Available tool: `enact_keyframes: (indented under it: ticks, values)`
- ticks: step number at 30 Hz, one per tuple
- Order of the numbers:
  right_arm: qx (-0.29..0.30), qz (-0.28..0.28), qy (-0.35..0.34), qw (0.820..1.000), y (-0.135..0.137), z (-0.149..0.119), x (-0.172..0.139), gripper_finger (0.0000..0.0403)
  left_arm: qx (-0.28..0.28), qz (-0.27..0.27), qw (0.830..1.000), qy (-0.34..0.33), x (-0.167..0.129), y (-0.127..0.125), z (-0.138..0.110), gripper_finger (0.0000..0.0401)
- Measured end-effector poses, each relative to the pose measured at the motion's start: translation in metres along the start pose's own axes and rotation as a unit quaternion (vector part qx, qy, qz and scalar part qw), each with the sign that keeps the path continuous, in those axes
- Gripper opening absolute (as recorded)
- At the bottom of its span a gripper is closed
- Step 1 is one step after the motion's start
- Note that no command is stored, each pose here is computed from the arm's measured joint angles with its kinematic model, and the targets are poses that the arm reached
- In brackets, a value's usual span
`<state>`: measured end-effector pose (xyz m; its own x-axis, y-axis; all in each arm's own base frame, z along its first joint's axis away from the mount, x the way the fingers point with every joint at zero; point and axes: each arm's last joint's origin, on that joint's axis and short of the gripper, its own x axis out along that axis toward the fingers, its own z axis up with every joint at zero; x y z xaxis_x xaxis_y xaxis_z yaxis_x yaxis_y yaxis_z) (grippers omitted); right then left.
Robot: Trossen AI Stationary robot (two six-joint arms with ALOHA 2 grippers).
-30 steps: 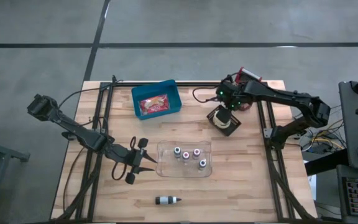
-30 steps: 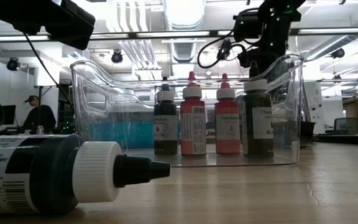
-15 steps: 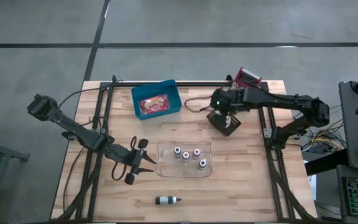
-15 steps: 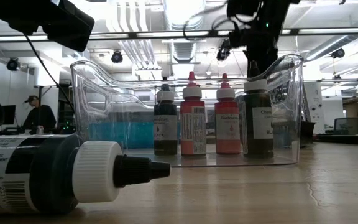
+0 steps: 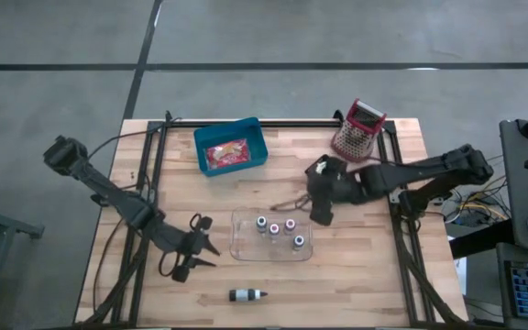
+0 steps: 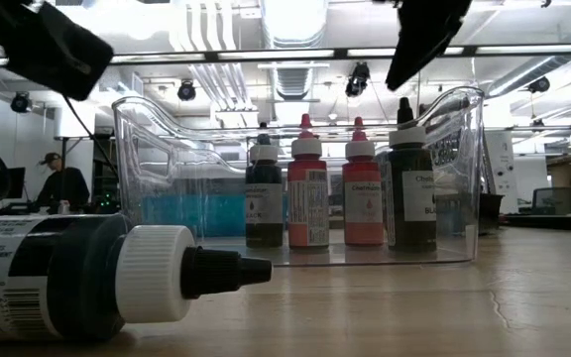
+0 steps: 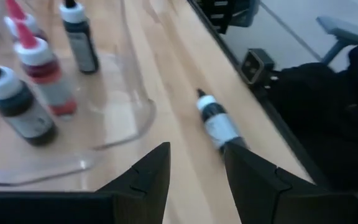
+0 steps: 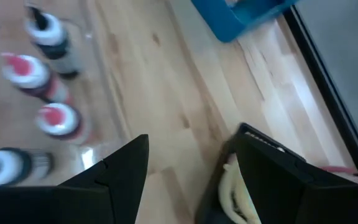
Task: Pick & Place Food Item
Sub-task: Put the black food coloring bottle into the transparent bin
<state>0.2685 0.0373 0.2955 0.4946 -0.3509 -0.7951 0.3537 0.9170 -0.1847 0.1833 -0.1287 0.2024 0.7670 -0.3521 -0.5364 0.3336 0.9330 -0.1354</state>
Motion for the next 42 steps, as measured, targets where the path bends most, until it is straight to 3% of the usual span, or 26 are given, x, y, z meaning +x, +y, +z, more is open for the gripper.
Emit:
enact_keyframes:
  ticks: [10,15,22,30,42]
  values:
    - [-0.016,0.004,-0.068,0.998,0.054,-0.025,-0.034,0.0237,-0.06,-0.027,0.997,0.037,0.01,-0.021,-0.014,0.0156]
    - [-0.043,0.006,-0.105,0.994,0.077,-0.041,-0.051,0.0237,-0.055,-0.029,0.995,0.072,0.027,-0.025,-0.019,0.016]
    - [-0.041,0.026,-0.137,0.989,0.094,-0.057,-0.068,0.0237,-0.048,-0.036,0.99,0.13,0.053,-0.038,-0.007,0.0199]
    - [-0.056,0.024,-0.124,0.99,0.113,-0.068,-0.06,0.0237,-0.044,-0.005,0.975,0.219,0.075,-0.051,0.012,0.0224]
    - [-0.112,0.0,-0.092,0.989,0.148,-0.091,-0.034,0.0237,-0.095,0.006,0.966,0.241,0.112,-0.065,0.021,0.0225]
